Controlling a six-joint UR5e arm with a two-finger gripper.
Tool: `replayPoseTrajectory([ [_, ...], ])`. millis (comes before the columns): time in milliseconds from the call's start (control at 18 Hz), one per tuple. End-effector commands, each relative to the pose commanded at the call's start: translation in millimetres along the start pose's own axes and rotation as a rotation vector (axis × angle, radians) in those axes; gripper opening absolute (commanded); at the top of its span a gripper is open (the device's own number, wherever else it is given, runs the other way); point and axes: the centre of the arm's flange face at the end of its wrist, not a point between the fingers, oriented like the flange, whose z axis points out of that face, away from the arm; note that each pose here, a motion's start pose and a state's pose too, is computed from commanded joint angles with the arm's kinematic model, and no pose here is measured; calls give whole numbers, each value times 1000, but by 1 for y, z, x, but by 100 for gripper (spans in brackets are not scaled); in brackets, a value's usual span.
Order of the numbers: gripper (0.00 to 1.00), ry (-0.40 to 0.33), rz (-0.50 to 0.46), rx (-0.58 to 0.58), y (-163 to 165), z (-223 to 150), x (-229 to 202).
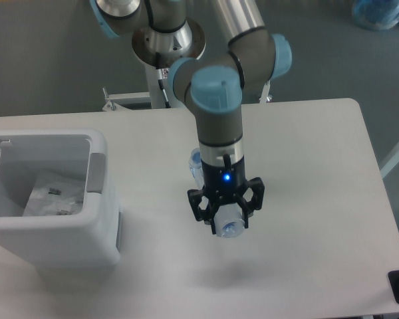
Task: Place the trash in the trash can
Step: 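Carry the held bottle over the white bin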
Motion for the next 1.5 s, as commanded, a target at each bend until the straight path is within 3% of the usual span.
replayPoseTrajectory([
  [556, 64, 168, 58, 289, -87, -95, 18],
  [1056, 64, 218, 121, 367, -102, -142, 74],
  [1500, 63, 281, 166, 378, -102, -156, 128],
])
